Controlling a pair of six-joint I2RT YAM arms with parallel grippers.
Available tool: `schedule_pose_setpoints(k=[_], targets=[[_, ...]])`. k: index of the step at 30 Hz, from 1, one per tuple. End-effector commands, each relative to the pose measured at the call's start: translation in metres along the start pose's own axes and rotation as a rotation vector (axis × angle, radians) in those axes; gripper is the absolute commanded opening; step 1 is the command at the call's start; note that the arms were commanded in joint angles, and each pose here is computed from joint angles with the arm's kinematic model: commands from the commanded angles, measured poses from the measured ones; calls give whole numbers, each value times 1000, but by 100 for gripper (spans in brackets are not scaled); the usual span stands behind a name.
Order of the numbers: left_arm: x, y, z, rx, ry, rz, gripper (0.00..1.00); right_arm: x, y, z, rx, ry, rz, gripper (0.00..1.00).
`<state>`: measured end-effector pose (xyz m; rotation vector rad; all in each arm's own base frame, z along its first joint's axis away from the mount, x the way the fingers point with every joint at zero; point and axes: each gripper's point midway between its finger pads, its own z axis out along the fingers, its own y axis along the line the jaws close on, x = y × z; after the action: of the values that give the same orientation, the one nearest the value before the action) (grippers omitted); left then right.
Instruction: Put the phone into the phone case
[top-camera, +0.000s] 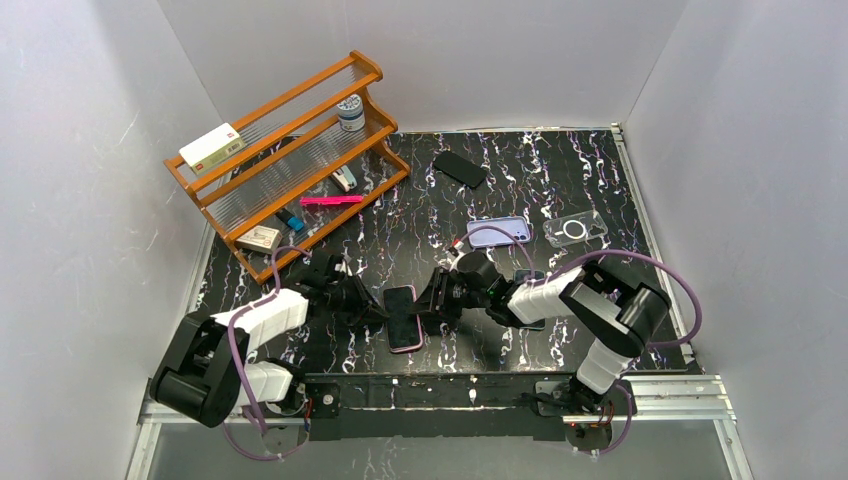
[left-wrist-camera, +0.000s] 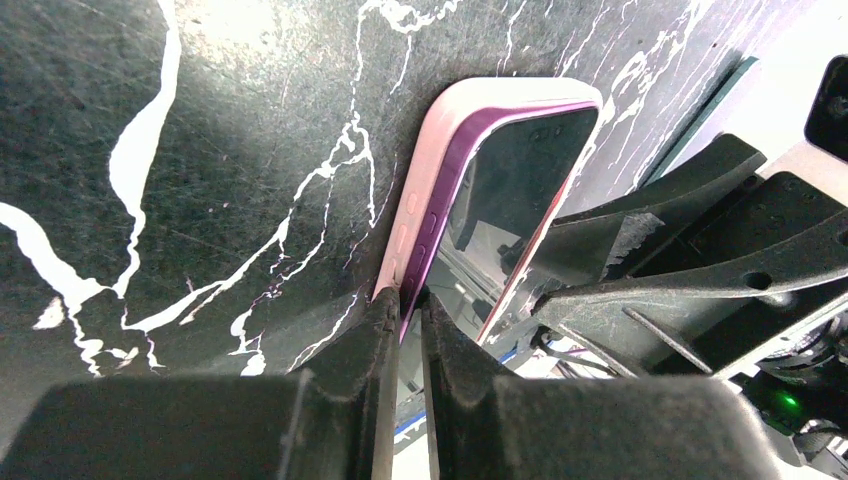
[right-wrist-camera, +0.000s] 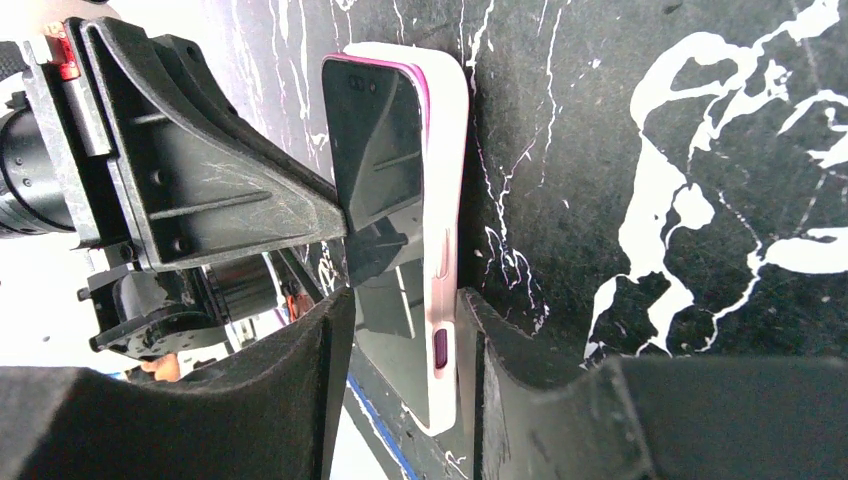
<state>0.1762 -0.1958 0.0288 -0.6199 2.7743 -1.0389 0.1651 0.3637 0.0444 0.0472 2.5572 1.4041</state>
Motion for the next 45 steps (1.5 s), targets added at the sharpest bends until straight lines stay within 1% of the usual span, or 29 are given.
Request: schedule_pose_setpoints(k=[1, 4, 10, 14, 19, 23, 26, 28, 30, 32, 33, 37, 38, 41, 42, 45], targets=[[21, 6, 2, 4, 75, -36, 7, -7, 77, -9, -309, -12, -50, 49], [21, 4, 1, 13, 74, -39, 7, -5, 79, -9, -336, -4, -37, 49], [22, 4, 0, 19, 74, -44, 8, -3, 75, -5, -334, 15, -23, 48], [21, 4, 0, 19, 72, -43, 8, -2, 67, -1, -295, 22, -18, 44], [20, 0, -1, 29, 63, -36, 9, 0, 60, 1, -278, 32, -20, 33], [13, -11, -8, 49, 38, 1, 11, -6, 64, -3, -288, 10, -55, 18], [5, -24, -16, 65, 14, 48, 20, -13, 69, -10, -304, -5, -88, 10], [-2, -34, -25, 72, -11, 87, 31, -18, 74, -17, -320, -10, -111, 5], [-11, -43, -35, 71, -44, 126, 44, -24, 78, -27, -338, -18, -131, 1], [-19, -52, -46, 75, -81, 161, 57, -30, 82, -37, -355, -32, -147, 1], [-23, -57, -51, 85, -99, 177, 65, -33, 84, -42, -364, -34, -156, 1], [-31, -84, -72, 182, -157, 234, 83, -42, 97, -64, -419, -40, -194, 1], [-32, -91, -77, 213, -163, 231, 87, -43, 101, -70, -439, -39, -207, 1], [-35, -132, -96, 414, -165, 214, 93, -46, 114, -88, -492, -45, -245, 1], [-35, -143, -102, 456, -163, 223, 94, -46, 118, -93, -505, -46, -256, 1], [-34, -163, -116, 516, -163, 293, 96, -46, 129, -106, -545, -50, -281, 1]])
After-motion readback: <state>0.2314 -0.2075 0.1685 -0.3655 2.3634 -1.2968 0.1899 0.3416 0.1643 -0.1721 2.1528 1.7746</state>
